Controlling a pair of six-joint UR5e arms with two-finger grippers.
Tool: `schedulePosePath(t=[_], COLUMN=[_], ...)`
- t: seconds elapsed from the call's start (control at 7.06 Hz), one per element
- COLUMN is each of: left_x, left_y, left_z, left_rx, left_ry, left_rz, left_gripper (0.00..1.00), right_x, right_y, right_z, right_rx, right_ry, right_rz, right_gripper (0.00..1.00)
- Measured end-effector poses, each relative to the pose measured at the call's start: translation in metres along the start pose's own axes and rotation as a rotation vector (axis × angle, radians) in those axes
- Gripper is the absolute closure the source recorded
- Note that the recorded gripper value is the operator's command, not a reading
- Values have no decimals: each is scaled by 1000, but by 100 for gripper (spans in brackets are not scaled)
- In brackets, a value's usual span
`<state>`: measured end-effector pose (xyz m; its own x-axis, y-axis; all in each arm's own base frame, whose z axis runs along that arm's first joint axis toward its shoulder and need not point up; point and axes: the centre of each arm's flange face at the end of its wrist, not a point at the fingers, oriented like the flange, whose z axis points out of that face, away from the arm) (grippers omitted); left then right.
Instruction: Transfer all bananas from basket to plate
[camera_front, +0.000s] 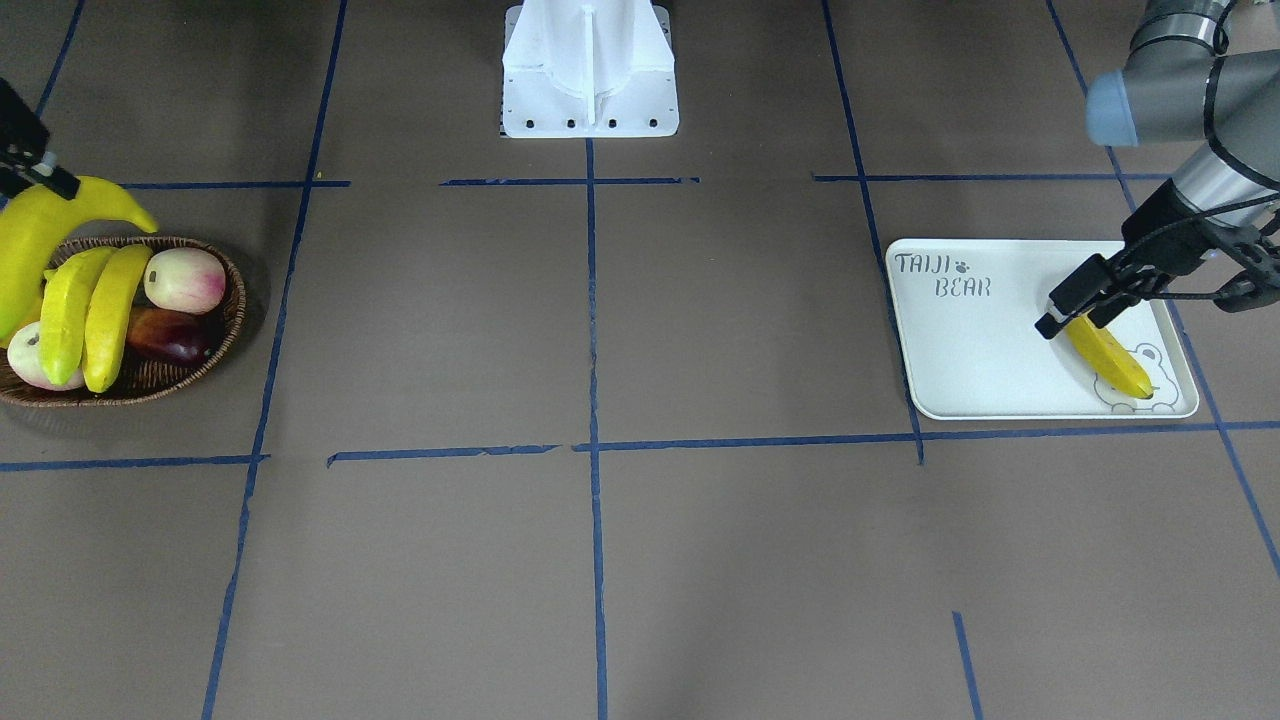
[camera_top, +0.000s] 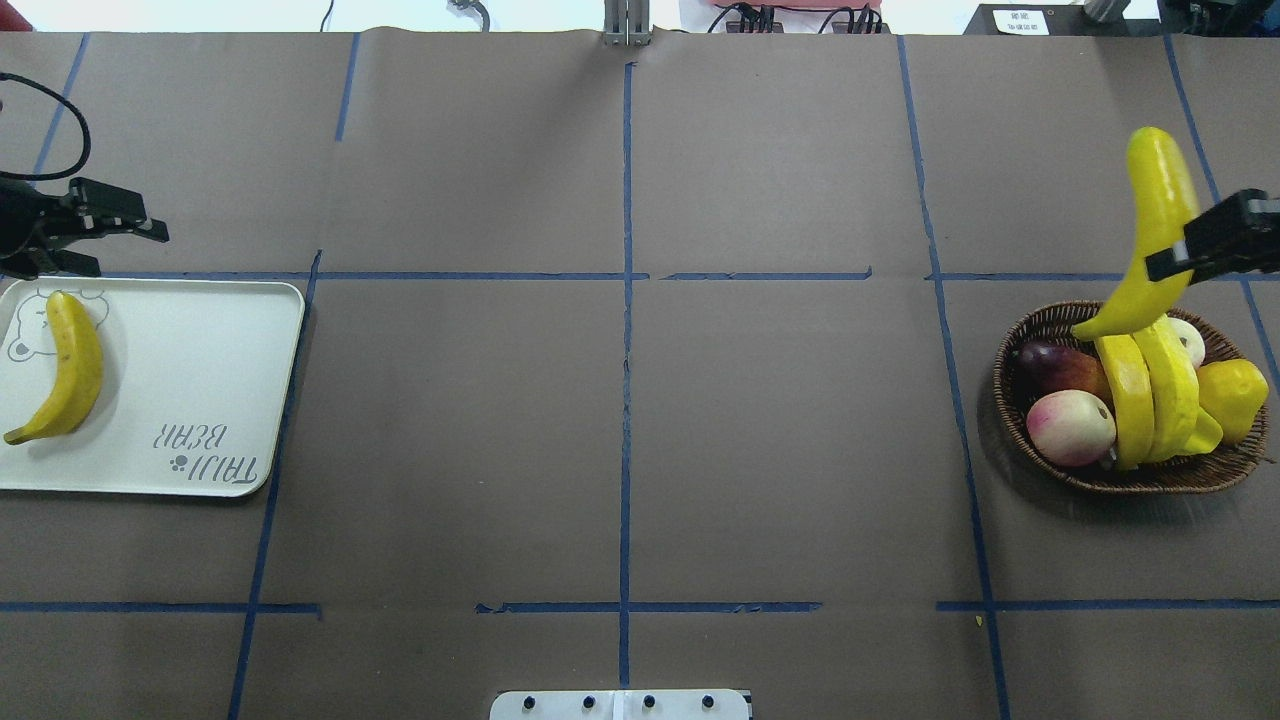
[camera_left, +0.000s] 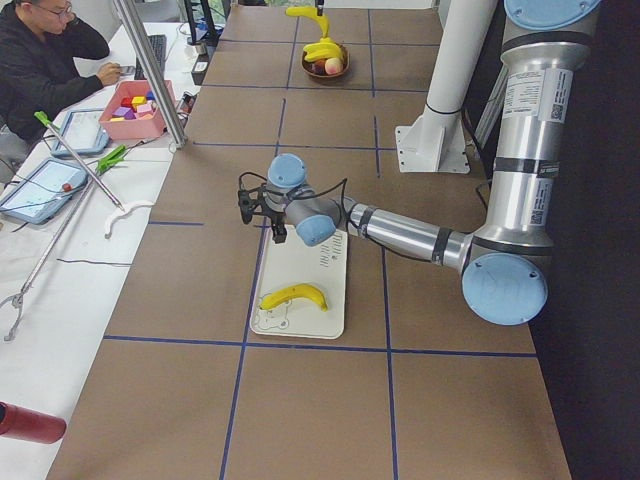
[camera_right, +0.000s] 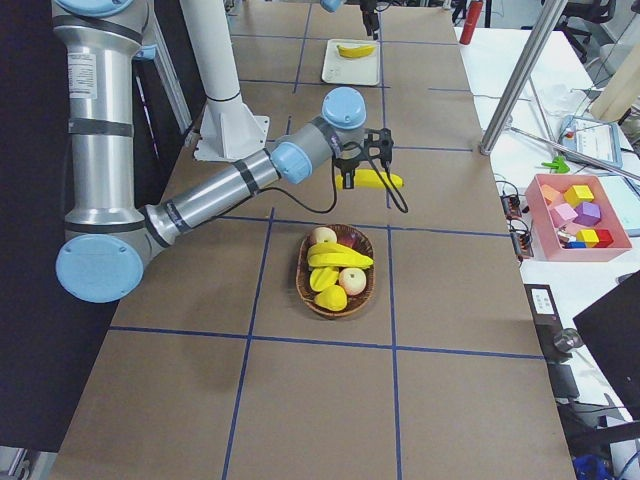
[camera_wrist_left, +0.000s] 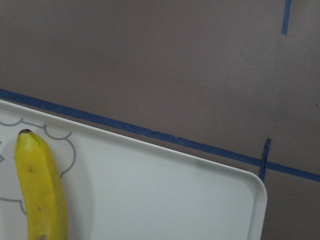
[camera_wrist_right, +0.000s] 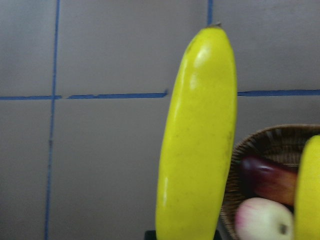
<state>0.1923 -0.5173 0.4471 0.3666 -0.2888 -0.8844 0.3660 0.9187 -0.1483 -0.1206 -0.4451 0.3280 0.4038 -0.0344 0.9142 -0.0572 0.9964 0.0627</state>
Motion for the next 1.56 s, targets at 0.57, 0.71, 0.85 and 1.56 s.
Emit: schedulePosePath(t=[0.57, 0.71, 0.85, 1.56], left_x=[152, 184, 220, 313], left_y=[71, 96, 114, 190], left_z=[10, 17, 21, 27], left_rx=[-116, -159, -187, -236], left_ry=[270, 332, 381, 510], left_rz=[-20, 26, 41, 13], left_gripper=[1, 1, 1, 1], right_x=[-227, -261, -282, -310], right_y=[41, 62, 81, 122], right_z=[119, 137, 154, 197], right_rx=[37, 64, 93, 152], right_ry=[-57, -86, -137, -249], right_rz=[-108, -148, -162, -153], right_gripper=[99, 99, 99, 99])
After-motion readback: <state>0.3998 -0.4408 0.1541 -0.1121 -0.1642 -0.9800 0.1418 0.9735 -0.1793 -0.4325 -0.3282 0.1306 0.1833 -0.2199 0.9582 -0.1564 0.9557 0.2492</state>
